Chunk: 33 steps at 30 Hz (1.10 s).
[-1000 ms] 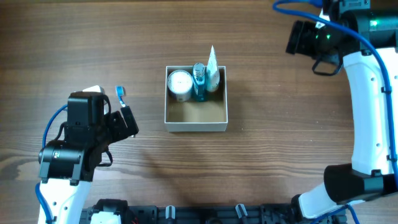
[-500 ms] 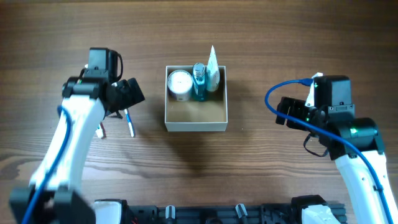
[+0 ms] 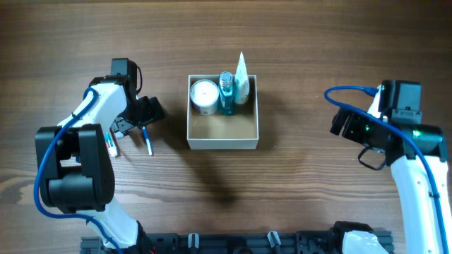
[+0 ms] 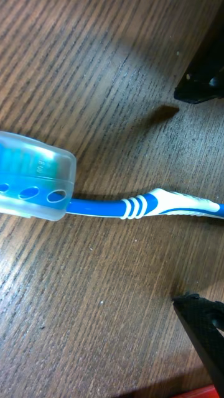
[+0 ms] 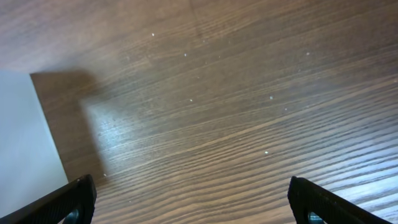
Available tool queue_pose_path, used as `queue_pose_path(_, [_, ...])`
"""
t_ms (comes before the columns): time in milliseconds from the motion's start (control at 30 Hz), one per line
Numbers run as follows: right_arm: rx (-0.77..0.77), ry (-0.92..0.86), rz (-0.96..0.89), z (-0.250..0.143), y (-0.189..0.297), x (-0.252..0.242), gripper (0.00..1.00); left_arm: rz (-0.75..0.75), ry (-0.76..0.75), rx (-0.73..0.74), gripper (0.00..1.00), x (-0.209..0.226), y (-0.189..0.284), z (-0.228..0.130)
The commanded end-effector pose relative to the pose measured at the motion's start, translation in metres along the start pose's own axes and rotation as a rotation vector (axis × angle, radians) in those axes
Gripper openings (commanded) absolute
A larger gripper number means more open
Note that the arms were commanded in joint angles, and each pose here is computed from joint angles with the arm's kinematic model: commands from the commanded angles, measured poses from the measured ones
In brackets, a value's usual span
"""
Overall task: Pack container
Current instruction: 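Withdraw the right arm and grasp the blue toothbrush with the left gripper, then carry the toothbrush into the box and release it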
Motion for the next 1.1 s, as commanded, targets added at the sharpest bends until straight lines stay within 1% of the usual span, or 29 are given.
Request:
queue_pose_path(0, [0.034, 0.001, 0.009, -0.003, -0.006, 0.001, 1.0, -0.001, -0.015, 0.032, 0.99, -0.001, -0.011, -0.001])
queue_pose_path(67, [0.035, 0.001, 0.009, -0.004, -0.006, 0.001, 1.0, 0.003, -0.015, 0.039, 1.0, 0.0, -0.013, -0.002])
queue_pose_path(100, [0.035, 0.001, 0.009, -0.004, -0.006, 0.001, 1.0, 0.003, -0.015, 0.039, 0.97, 0.0, -0.013, -0.001])
queue_pose_path(133, [0.035, 0.001, 0.009, -0.004, -0.006, 0.001, 1.0, 0.003, -0.015, 0.039, 0.93, 0.0, -0.013, -0.002])
queue_pose_path(167, [0.035, 0.001, 0.009, -0.004, -0.006, 0.001, 1.0, 0.003, -0.015, 0.039, 0.86, 0.0, -0.013, -0.002])
queue_pose_path(200, [0.035, 0.001, 0.009, -0.004, -0.006, 0.001, 1.0, 0.003, -0.015, 0.039, 0.72, 0.0, -0.013, -0.002])
queue_pose_path(233, [0.035, 0.001, 0.009, -0.004, -0.006, 0.001, 1.0, 0.003, -0.016, 0.04, 0.54, -0.001, -0.013, -0.002])
queue_pose_path(267, [0.035, 0.001, 0.009, -0.004, -0.006, 0.001, 1.0, 0.003, -0.017, 0.04, 0.38, -0.001, -0.013, -0.002])
queue_pose_path(333, [0.035, 0.001, 0.009, -0.004, -0.006, 0.001, 1.0, 0.001, -0.017, 0.044, 0.26, -0.001, -0.013, -0.003])
queue_pose_path(367, [0.035, 0.001, 0.009, -0.004, -0.006, 0.001, 1.0, 0.002, -0.017, 0.046, 0.18, -0.001, -0.013, -0.003])
queue_pose_path(533, [0.035, 0.001, 0.008, -0.004, -0.006, 0.001, 1.0, 0.003, -0.017, 0.047, 0.1, -0.001, -0.013, -0.003])
queue_pose_path(600, [0.035, 0.001, 0.008, -0.004, -0.006, 0.001, 1.0, 0.003, -0.017, 0.046, 0.04, -0.001, -0.013, -0.003])
queue_pose_path(767, [0.033, 0.001, 0.009, -0.003, -0.006, 0.001, 1.0, 0.003, -0.017, 0.028, 0.04, -0.001, -0.008, -0.001])
queue_pose_path(833, [0.033, 0.001, 0.009, -0.003, -0.006, 0.001, 1.0, -0.005, -0.017, -0.029, 0.04, -0.001, 0.009, 0.007])
queue_pose_path(900, [0.033, 0.001, 0.008, -0.003, -0.006, 0.001, 1.0, -0.057, -0.037, -0.135, 0.04, -0.01, 0.051, 0.019])
queue_pose_path(967, [0.031, 0.001, 0.009, -0.003, -0.006, 0.001, 1.0, -0.135, -0.176, -0.299, 0.04, -0.031, 0.113, 0.025])
queue_pose_path(1000, [0.03, 0.001, 0.009, -0.003, -0.006, 0.001, 1.0, -0.174, -0.335, -0.407, 0.04, -0.049, 0.148, 0.018])
queue_pose_path(1067, [0.03, 0.001, 0.009, -0.002, -0.006, 0.001, 1.0, -0.213, -0.671, -0.554, 0.04, -0.082, 0.194, -0.011])
Point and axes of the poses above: each gripper's point midway between its finger pads, its own y axis back along the fingers, its own x axis along the line the jaws close on, z = x × y, the point moved 2 cm from there along y, back along the fingers, and after that the axes turned 3 degrees about y, right-handed, at the moved point
